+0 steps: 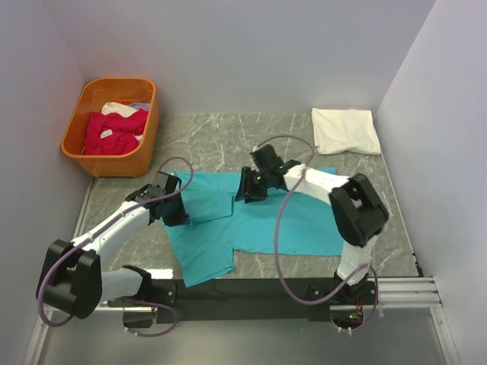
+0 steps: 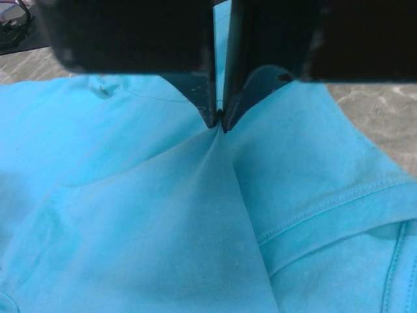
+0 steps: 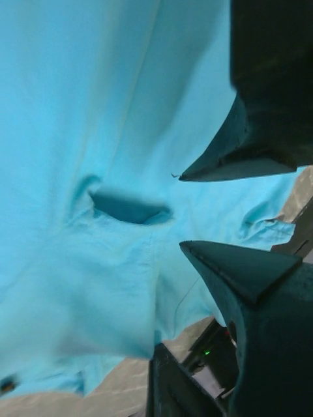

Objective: Fold and stack the t-shirts
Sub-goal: Fold the tshirt

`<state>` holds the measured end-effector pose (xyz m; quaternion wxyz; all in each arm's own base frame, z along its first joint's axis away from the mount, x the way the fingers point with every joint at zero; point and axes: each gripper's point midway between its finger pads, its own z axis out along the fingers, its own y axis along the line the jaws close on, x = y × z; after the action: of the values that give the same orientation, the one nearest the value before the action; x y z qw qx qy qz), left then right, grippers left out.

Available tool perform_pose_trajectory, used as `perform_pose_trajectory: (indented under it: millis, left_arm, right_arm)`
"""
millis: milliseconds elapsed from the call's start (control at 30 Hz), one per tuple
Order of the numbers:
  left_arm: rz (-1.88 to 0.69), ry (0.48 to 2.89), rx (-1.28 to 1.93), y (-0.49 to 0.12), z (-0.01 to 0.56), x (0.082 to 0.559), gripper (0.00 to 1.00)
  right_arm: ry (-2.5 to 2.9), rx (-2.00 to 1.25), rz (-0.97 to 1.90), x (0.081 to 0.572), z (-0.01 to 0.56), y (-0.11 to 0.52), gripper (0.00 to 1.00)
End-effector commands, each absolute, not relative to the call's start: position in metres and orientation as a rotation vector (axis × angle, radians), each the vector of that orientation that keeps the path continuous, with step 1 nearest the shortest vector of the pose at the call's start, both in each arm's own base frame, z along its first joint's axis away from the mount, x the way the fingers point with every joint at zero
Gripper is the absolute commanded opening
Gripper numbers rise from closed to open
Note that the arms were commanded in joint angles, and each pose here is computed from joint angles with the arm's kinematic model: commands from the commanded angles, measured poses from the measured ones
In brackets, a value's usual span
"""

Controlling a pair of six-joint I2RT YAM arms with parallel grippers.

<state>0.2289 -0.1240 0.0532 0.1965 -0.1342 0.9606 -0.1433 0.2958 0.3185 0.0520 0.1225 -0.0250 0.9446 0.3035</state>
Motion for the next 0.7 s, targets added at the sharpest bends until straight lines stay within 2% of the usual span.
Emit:
perform_pose_trajectory:
  millis: [0,33,67,167,267,433,533,667]
  left_arm:
    - [-0.378,2.676,-0.390,-0.117,0.060,0.223,0.17]
    - [-0.380,2.653,-0.395,-0.116,0.065,0.224,0.25]
    - [-0.384,2.642,-0.399,-0.116,0.068,0.226,0.42]
    - [-0.406,2.608,-0.412,-0.116,0.077,0.232,0.64]
    - [-0.383,2.559,-0.441,-0.109,0.085,0.245,0.74]
    - [-0.340,2.412,-0.548,-0.086,0.103,0.301,0.77]
    - [-0.281,2.364,-0.608,-0.073,0.103,0.333,0.73]
    - [-0.212,2.313,-0.656,-0.064,0.098,0.372,0.62]
  right_arm:
    - [2.562,0.008,0.732,0.338,0.100,0.269,0.51]
    - [2.529,0.049,0.668,0.346,0.104,0.250,0.51]
    - [2.509,0.136,0.613,0.361,0.104,0.221,0.52]
    - [2.440,0.308,0.476,0.386,0.109,0.156,0.52]
    - [2.371,0.423,0.405,0.403,0.115,0.109,0.52]
    - [2.276,0.633,0.323,0.425,0.114,0.020,0.50]
    - [2.250,0.726,0.333,0.430,0.107,-0.017,0.50]
    - [2.235,0.786,0.324,0.436,0.095,-0.046,0.50]
